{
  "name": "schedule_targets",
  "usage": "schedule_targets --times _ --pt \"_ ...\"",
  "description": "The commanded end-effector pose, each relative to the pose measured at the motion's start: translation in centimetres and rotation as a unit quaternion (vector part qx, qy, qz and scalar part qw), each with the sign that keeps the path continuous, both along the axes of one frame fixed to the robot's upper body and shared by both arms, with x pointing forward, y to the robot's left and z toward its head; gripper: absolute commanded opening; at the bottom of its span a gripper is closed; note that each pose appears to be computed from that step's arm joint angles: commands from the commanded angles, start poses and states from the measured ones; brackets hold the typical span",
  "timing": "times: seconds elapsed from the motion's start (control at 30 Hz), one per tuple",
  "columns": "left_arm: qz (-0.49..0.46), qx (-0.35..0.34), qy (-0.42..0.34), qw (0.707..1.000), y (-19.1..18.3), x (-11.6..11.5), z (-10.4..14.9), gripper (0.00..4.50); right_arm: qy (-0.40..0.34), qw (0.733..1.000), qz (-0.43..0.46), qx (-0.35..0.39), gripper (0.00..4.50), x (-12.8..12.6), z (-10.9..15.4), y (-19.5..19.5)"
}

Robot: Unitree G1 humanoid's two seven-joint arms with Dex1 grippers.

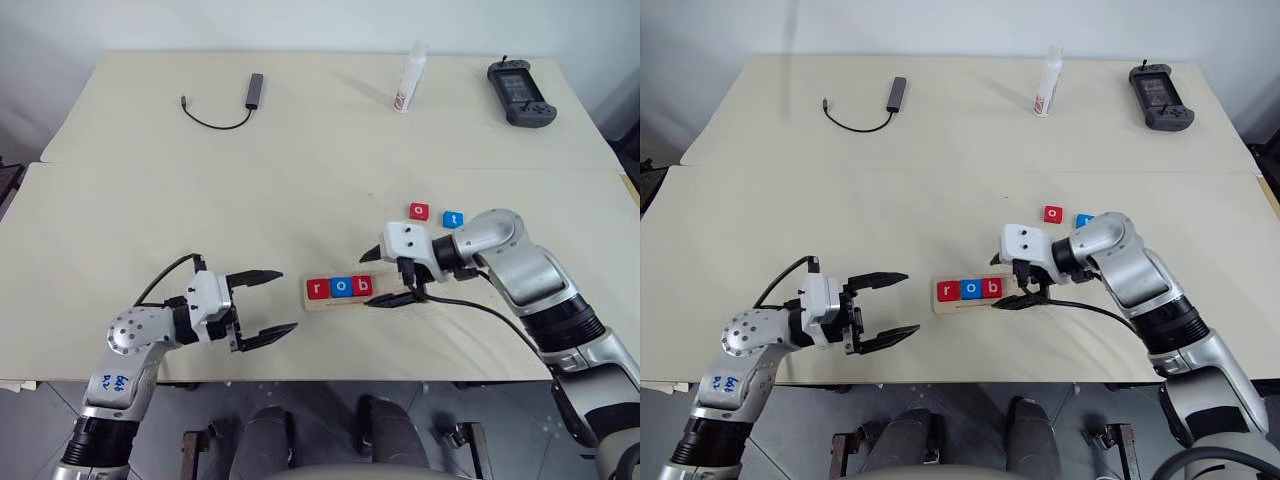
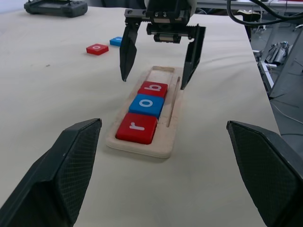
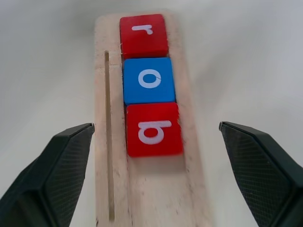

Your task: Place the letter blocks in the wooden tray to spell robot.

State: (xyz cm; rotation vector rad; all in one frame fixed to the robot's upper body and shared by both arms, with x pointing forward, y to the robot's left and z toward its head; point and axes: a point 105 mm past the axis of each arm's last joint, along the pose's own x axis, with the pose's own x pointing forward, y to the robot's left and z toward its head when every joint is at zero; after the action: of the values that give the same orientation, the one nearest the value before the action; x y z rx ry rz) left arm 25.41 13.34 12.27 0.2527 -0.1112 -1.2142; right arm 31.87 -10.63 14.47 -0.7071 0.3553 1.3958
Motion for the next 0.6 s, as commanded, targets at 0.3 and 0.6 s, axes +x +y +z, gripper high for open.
schedule_targets --times 0.3,0.6 --pt "-0.014 -0.004 -0.009 1.0 -0.2 0.1 0.5 4.5 -0.015 0.996 -0.084 0.019 2.97 -0.3 0.2 -4.3" --pt "-0.023 -0.002 -0.008 1.0 -0.4 0.2 0.5 4.5 -0.022 0.994 -0.106 0.024 0.03 0.3 -1.3 -4.0"
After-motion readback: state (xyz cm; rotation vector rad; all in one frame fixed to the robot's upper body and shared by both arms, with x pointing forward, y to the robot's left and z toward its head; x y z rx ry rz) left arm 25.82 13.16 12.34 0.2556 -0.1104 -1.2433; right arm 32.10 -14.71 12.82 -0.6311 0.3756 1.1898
